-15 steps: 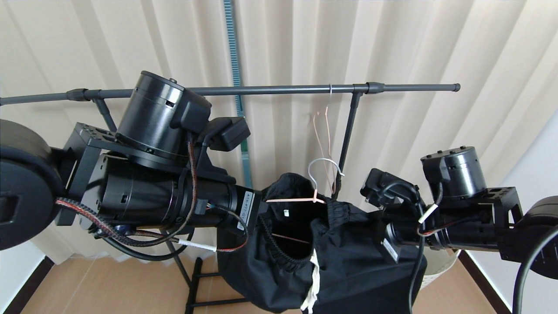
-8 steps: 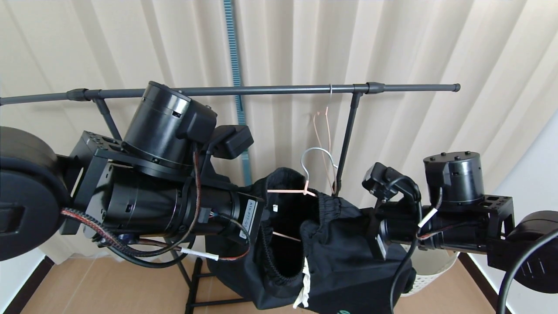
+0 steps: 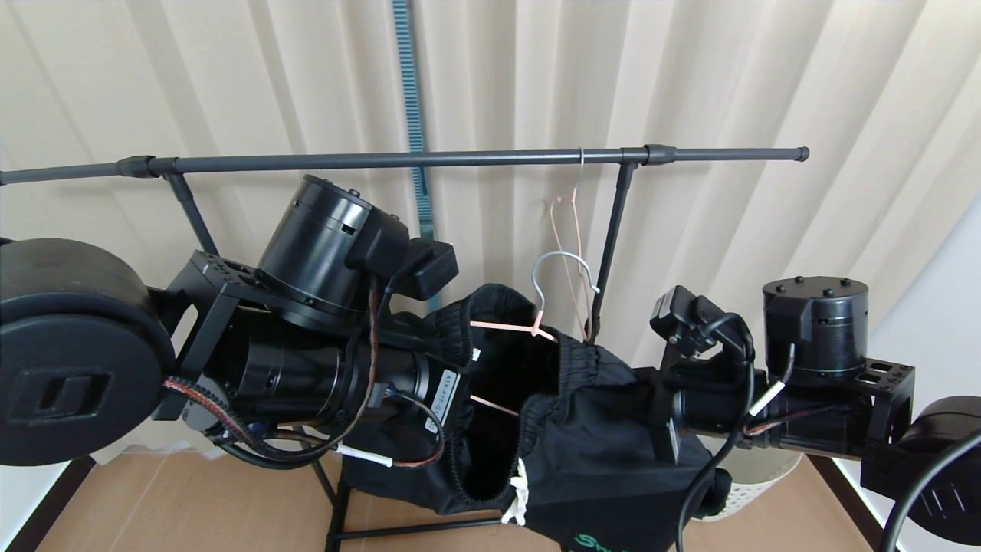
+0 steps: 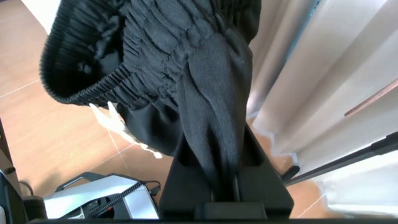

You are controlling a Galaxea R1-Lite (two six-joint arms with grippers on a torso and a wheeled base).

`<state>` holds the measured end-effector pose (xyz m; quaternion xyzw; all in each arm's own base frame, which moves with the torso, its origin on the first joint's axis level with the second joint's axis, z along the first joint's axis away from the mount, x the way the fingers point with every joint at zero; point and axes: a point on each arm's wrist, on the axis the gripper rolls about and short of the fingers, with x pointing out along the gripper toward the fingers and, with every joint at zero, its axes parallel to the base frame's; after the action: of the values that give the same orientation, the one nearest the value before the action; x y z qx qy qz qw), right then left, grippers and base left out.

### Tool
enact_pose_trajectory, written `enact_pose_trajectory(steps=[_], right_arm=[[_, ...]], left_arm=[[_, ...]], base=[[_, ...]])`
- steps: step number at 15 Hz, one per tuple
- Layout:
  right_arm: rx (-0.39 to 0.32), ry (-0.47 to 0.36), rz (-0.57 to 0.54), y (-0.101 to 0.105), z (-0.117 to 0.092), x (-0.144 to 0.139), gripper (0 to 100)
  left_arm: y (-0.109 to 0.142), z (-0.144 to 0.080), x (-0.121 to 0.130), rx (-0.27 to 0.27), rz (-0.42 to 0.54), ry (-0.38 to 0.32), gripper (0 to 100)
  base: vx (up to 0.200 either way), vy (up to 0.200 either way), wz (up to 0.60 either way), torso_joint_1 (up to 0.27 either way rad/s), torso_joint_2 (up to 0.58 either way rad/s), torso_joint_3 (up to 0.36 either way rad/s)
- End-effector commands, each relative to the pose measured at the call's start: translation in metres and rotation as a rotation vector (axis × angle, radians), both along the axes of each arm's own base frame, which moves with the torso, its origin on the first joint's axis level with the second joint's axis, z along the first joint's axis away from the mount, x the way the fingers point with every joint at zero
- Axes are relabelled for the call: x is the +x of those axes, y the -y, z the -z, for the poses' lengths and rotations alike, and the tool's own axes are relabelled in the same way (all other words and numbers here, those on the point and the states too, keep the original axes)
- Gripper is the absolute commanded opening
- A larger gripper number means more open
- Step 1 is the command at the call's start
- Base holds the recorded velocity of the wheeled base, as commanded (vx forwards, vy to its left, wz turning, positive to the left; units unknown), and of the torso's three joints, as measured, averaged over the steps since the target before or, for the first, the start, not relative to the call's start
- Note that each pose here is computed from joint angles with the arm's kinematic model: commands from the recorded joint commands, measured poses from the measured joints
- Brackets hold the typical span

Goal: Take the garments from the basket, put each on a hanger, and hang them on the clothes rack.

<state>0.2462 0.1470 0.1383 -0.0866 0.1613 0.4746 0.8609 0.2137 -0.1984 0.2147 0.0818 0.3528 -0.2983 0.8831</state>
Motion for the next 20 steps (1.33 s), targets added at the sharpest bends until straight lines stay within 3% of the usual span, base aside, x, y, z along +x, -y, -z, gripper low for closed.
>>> enact_pose_trajectory(steps=[1,5,10,11,15,20], right_arm=[[0.003,0.005,-0.002,0.001,-0.002,-0.002,0],[0.025,0.011,-0.044,0.004,-0.007,-0.011,0],[0.051,0.018,-0.111,0.005,-0.013,-0.024,0],[0.051,0.018,-0.111,0.005,-0.013,-0.024,0],[0.058,0.023,-0.124,0.007,-0.014,-0.026,0],[0.080,0.044,-0.108,0.014,-0.013,-0.016,0]], left_arm=[[0.001,0.004,0.003,0.017,-0.014,-0.001,0],[0.006,0.010,0.010,0.045,-0.040,0.006,0],[0.014,0.007,0.020,0.024,-0.047,0.034,0],[0.014,0.007,0.020,0.024,-0.047,0.034,100],[0.011,0.000,0.008,0.020,-0.052,0.071,100],[-0.021,-0.022,-0.030,-0.018,-0.027,0.134,100]], base=[[0.000,0.000,0.00,0.000,0.00,0.000],[0.000,0.000,0.00,0.000,0.00,0.000],[0.000,0.000,0.00,0.000,0.00,0.000],[0.000,0.000,0.00,0.000,0.00,0.000],[0.000,0.000,0.00,0.000,0.00,0.000],[0.000,0.000,0.00,0.000,0.00,0.000]])
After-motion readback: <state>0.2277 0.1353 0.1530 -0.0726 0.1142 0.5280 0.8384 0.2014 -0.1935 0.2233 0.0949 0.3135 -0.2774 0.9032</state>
